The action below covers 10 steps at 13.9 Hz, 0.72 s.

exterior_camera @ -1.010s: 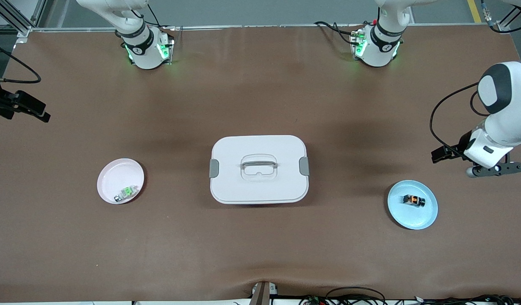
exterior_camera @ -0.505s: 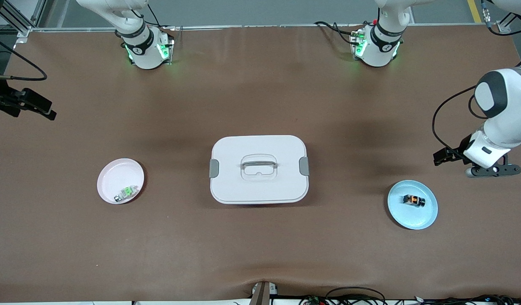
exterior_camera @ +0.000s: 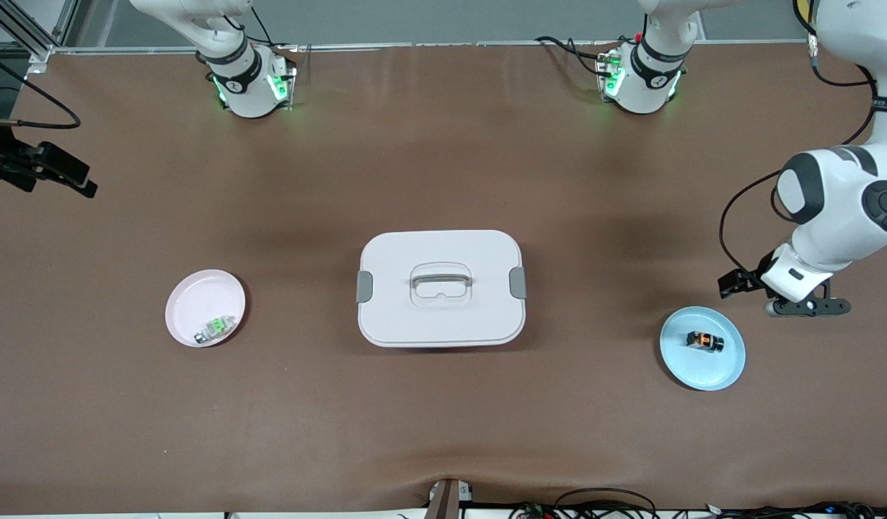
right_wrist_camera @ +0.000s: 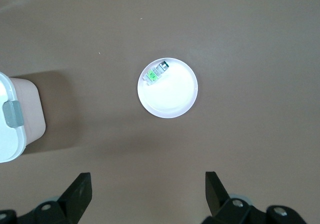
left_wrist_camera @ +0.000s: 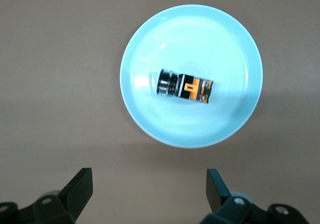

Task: Transfer orange switch to right arm and place
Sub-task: 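Lower the open left gripper over the orange switch on the plate, then close the left gripper on the orange switch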

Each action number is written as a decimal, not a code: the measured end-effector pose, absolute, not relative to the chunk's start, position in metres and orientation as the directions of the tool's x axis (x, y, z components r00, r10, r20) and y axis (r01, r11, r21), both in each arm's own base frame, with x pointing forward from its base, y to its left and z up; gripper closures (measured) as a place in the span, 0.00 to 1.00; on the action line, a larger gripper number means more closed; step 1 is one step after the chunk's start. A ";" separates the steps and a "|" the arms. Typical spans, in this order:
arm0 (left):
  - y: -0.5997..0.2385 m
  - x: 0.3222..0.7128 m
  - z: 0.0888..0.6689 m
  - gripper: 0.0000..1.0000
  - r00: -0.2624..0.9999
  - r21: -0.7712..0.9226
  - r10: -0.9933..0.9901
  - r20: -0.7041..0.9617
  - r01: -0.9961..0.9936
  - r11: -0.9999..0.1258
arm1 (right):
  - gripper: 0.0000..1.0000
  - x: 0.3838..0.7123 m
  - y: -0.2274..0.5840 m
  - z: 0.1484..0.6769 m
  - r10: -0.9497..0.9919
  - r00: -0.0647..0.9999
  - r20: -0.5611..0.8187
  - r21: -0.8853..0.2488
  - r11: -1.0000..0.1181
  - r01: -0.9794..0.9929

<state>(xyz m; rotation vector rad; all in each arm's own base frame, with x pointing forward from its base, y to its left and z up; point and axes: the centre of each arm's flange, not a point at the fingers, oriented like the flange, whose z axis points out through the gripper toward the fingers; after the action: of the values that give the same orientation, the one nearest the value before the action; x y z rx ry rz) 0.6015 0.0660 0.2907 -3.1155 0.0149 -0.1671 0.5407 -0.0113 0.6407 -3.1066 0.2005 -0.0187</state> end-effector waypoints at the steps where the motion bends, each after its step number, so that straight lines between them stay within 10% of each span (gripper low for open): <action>1: 0.065 0.604 0.282 0.00 0.993 -0.020 -0.013 0.113 -0.010 -1.000 | 0.00 0.541 -0.012 0.641 -0.130 0.991 0.010 -0.029 -0.991 -0.130; 10: 0.059 0.646 0.232 0.00 0.988 -0.014 -0.104 0.114 -0.103 -0.995 | 0.00 0.541 -0.013 0.641 -0.133 0.991 0.011 -0.030 -0.991 -0.132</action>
<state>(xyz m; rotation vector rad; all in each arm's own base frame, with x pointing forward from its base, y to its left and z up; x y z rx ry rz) 0.6458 0.0588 0.2322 -3.1239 0.1630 -0.1792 0.5405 -0.0135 0.6410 -3.1054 0.2067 -0.0196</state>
